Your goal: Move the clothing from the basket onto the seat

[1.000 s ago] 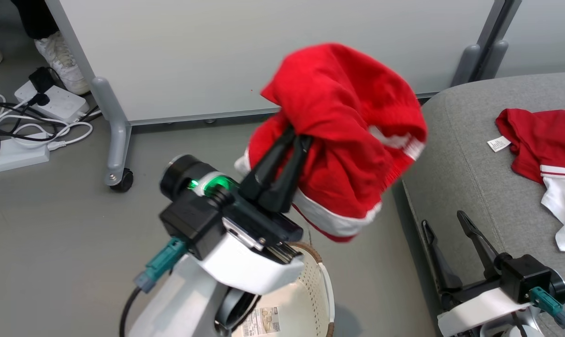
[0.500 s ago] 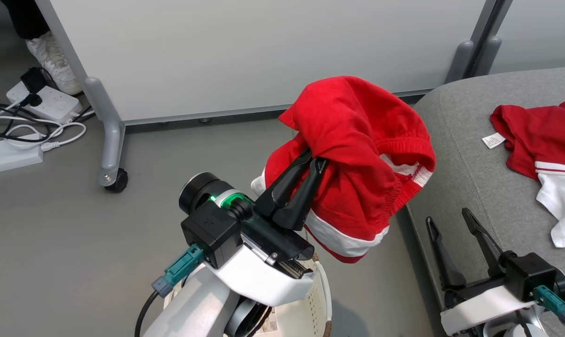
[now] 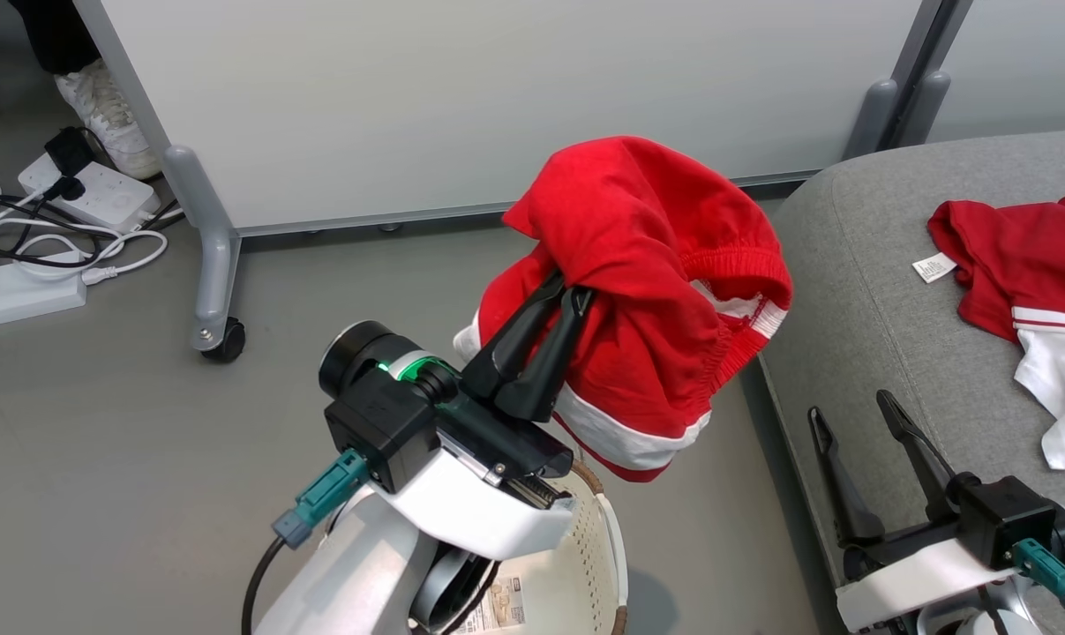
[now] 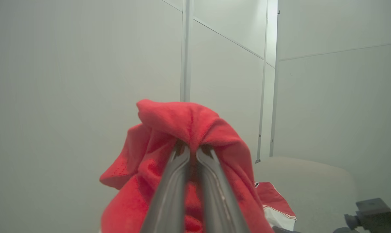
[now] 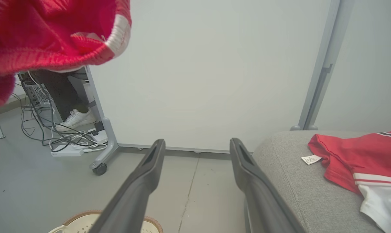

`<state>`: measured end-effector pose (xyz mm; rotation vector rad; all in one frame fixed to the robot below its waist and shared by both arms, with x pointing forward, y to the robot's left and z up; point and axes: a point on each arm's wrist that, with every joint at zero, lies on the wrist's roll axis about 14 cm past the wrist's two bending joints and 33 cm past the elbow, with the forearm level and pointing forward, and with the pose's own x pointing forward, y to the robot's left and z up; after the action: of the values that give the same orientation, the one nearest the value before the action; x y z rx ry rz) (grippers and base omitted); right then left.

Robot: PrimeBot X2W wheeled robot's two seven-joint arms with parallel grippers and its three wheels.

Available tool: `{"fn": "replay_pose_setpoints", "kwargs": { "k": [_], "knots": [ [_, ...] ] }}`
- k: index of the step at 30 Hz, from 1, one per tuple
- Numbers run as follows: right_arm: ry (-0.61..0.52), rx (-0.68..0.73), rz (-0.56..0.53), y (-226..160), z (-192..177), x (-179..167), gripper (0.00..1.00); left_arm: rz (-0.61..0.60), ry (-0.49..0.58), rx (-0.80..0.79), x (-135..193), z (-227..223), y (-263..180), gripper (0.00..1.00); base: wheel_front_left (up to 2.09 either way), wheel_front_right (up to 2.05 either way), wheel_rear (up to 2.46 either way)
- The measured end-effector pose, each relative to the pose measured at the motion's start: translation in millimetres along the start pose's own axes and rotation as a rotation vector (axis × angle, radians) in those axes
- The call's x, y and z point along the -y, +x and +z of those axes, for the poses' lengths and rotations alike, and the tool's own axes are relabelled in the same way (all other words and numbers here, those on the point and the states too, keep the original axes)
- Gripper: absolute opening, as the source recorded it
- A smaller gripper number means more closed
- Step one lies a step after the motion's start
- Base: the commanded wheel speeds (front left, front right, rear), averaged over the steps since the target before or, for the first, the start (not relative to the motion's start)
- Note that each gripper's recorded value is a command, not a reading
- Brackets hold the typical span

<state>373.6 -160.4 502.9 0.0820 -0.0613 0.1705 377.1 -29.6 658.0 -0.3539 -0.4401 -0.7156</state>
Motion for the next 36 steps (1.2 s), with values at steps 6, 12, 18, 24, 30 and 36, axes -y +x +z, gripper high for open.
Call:
{"fn": "replay_pose_setpoints", "kwargs": {
  "k": [6,12,18,24,30,36],
  "knots": [
    [-0.033,0.015,0.047,1,6,-9,1.00,0.031,0.013,-0.006,-14,-2,-1,0.00,0.00,0.00,0.00],
    [-0.027,0.079,0.138,1,26,-36,1.00,0.063,0.029,-0.020,-28,-7,-3,0.00,0.00,0.00,0.00],
    [-0.003,0.164,0.288,-8,55,-77,1.00,0.071,0.037,-0.031,-33,-10,-4,0.00,0.00,0.00,0.00],
    [0.012,0.222,0.371,-11,75,-97,1.00,0.065,0.044,-0.043,-32,-14,-5,0.00,0.00,0.00,0.00],
    [-0.006,0.231,0.398,-6,77,-103,1.00,0.016,0.052,-0.073,-19,-24,-6,0.00,0.00,0.00,0.00],
    [-0.027,0.207,0.404,0,69,-102,1.00,-0.055,0.056,-0.114,0,-37,-10,0.00,0.00,0.00,0.00]
  ]
}}
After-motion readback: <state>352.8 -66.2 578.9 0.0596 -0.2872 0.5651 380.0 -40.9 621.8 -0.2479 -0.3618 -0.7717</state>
